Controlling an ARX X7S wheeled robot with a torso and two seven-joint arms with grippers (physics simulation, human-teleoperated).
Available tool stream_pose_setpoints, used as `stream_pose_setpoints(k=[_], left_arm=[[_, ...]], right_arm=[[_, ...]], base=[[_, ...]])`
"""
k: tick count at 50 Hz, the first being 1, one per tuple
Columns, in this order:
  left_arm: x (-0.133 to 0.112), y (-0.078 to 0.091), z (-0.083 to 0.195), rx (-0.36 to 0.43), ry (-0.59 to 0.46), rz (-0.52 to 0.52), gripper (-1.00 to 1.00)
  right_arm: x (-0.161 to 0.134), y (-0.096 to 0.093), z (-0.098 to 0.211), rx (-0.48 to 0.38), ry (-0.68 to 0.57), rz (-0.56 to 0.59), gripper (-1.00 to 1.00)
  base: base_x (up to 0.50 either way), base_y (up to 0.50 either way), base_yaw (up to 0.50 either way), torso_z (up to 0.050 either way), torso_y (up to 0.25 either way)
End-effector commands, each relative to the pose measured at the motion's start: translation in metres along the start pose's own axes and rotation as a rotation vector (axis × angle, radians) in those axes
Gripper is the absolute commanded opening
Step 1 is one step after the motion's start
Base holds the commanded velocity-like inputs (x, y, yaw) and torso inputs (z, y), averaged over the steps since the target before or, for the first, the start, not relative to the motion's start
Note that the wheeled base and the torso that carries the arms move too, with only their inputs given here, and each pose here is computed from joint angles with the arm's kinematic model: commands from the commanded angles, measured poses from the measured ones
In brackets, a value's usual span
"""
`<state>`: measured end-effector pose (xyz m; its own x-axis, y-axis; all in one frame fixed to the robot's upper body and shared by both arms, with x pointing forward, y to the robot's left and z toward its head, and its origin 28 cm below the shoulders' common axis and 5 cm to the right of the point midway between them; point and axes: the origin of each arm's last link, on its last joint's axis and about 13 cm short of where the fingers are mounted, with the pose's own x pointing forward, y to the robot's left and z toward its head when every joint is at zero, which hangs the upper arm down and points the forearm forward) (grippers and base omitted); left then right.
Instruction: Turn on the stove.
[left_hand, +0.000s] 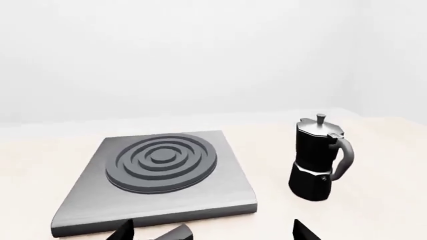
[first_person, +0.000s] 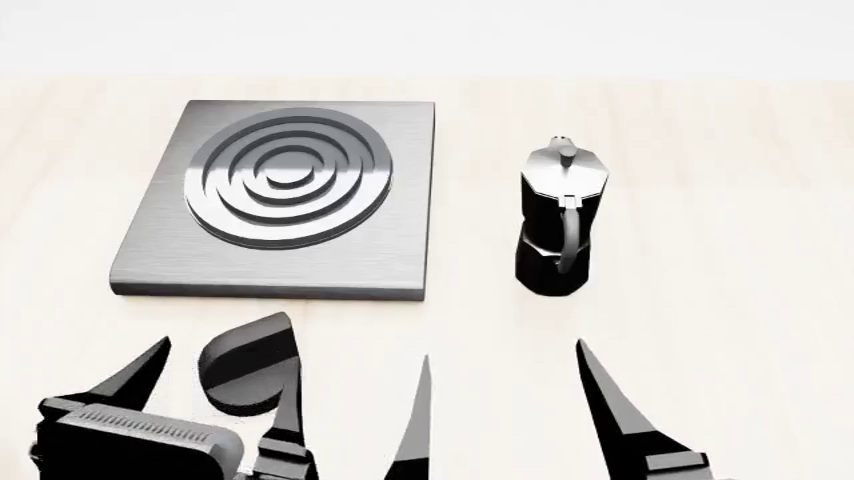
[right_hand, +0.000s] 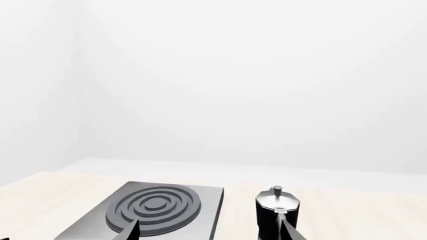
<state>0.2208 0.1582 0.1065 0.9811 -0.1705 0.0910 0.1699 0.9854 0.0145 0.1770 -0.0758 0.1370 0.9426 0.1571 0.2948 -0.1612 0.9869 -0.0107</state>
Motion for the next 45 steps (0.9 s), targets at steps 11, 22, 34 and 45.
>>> stream_pose_setpoints(k=[11, 22, 34, 45], left_arm=[[-0.036, 0.021, 0.037, -0.022, -0.115, 0.058, 1.00], [-0.059, 0.035, 0.045, 0.000, -0.148, 0.088, 1.00], [-0.088, 0.043, 0.027, 0.049, -0.138, 0.094, 1.00], [-0.113, 0.049, 0.024, 0.037, -0.129, 0.125, 1.00]], right_arm=[[0.000, -0.003, -0.002, -0.012, 0.009, -0.040, 1.00], [-0.014, -0.004, -0.006, -0.071, 0.059, -0.093, 1.00], [-0.035, -0.005, -0.014, -0.062, 0.088, -0.137, 1.00], [-0.055, -0.005, -0.006, -0.085, 0.079, -0.145, 1.00]], base=[[0.00, 0.00, 0.00, 0.000, 0.000], [0.00, 0.00, 0.00, 0.000, 0.000], [0.00, 0.00, 0.00, 0.000, 0.000], [0.00, 0.00, 0.00, 0.000, 0.000]])
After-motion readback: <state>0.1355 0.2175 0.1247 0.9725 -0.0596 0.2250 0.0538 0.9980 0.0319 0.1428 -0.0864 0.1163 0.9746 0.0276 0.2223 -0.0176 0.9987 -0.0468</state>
